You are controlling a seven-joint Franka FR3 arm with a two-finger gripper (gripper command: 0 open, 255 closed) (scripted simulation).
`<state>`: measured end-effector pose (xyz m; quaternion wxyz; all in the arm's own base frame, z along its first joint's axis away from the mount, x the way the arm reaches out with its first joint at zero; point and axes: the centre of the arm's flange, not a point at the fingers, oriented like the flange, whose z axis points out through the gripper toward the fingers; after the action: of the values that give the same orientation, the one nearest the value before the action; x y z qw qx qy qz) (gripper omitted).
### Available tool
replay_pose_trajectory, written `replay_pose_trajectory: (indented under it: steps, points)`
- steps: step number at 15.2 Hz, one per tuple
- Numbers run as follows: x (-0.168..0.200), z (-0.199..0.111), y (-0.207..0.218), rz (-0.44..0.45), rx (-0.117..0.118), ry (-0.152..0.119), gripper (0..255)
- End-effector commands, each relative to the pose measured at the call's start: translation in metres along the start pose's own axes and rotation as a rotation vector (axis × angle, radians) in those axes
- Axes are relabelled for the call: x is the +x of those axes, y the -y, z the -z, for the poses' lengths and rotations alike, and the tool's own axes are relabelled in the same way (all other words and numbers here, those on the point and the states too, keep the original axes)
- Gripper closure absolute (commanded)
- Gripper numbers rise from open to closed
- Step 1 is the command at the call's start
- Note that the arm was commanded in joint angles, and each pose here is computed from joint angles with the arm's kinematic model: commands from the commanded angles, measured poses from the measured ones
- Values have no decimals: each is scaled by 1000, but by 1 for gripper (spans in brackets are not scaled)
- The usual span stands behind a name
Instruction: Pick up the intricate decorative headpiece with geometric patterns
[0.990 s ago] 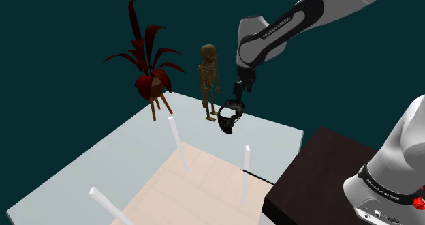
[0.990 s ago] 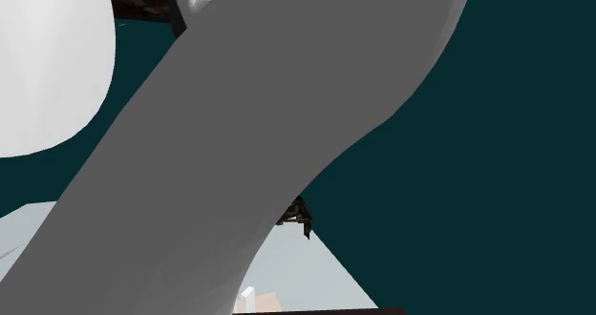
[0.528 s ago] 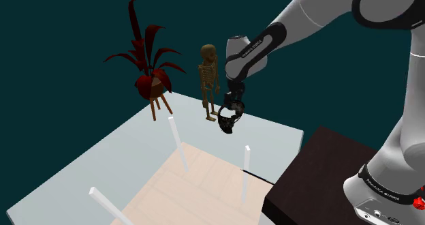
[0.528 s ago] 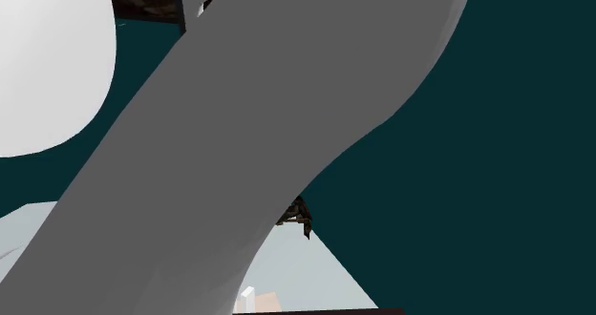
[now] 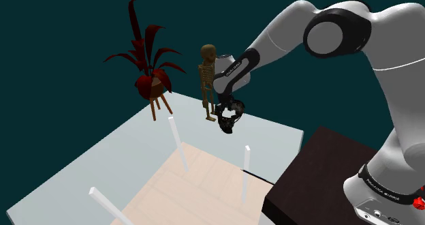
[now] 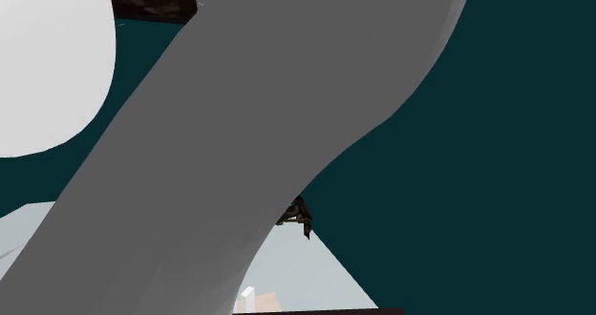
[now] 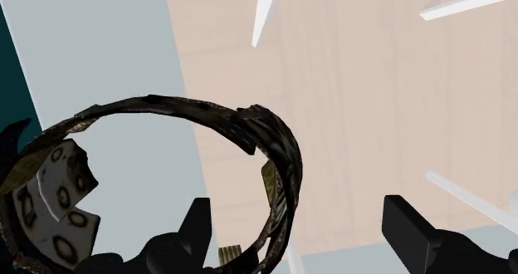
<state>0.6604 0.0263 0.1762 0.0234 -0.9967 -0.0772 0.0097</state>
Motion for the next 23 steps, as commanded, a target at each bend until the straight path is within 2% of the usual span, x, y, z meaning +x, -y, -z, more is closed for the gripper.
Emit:
replay_pose_trajectory:
  steps: [1,8,10,11,20,23]
  points:
    - [9,-13,3,2,2,4,0]
    - [10,-53,1,2,2,4,0]
    - [10,-53,1,2,2,4,0]
    - [11,-53,1,2,2,4,255]
    - [10,-53,1,2,2,4,255]
    - [10,-37,2,2,2,4,255]
